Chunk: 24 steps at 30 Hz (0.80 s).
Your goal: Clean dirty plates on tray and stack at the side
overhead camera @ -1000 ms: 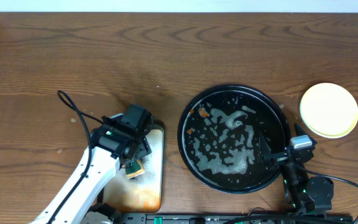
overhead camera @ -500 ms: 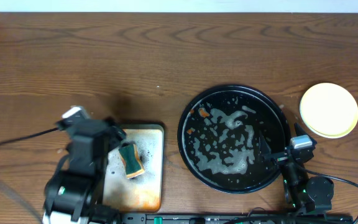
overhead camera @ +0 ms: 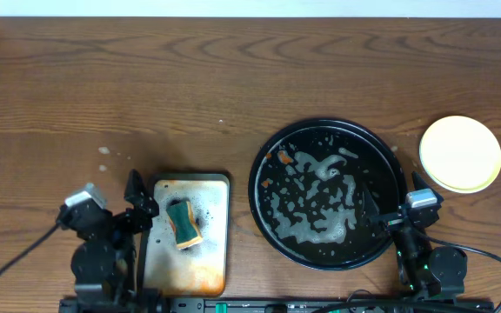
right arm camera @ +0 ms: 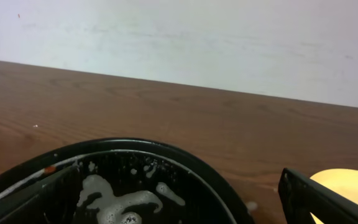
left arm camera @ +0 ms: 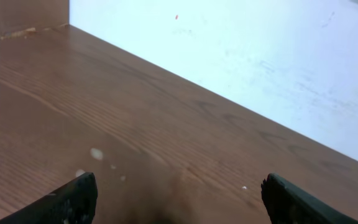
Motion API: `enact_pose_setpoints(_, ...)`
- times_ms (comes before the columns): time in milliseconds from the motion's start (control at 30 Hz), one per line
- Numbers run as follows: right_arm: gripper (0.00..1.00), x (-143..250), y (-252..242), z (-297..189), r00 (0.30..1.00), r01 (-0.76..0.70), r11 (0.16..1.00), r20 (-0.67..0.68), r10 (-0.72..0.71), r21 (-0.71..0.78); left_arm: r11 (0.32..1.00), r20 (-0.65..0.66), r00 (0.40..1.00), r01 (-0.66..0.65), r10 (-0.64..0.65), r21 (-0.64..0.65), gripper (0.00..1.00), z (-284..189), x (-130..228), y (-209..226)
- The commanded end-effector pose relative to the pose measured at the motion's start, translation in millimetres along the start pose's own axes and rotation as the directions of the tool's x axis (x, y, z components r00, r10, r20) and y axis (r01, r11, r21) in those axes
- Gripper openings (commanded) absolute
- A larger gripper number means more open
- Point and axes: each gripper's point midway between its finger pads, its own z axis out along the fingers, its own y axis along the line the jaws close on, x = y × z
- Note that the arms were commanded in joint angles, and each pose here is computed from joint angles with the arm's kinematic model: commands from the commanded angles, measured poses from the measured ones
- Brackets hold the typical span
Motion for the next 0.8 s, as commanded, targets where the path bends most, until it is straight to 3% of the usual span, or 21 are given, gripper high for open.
enact_pose_setpoints(0,0.99,1.0,-3.1,-0.2,1.000,0.005,1.000,-0.003,-0.005,0.013,1.000,0.057,0.998,-0.018,0.017,0.019,0.86,2.8,5.9,3.2)
enact_pose_setpoints(167,0.99,1.0,-3.1,-0.2,1.000,0.005,1.000,-0.003,-0.005,0.013,0.999,0.123,0.992,0.004,-0.010,0.048,0.86,14.1,18.3,6.1)
enact_pose_setpoints(433,0.99,1.0,-3.1,-0.2,1.000,0.005,1.000,-0.003,-0.005,0.013,0.999,0.040,0.999,0.031,-0.033,0.031,0.86,34.2,69.8,21.0)
enact_pose_setpoints(767,0.99,1.0,-3.1,-0.2,1.000,0.005,1.000,-0.003,-0.005,0.013,0.999,0.041,0.999,0.032,-0.033,0.034,0.86,34.3,69.4,20.3)
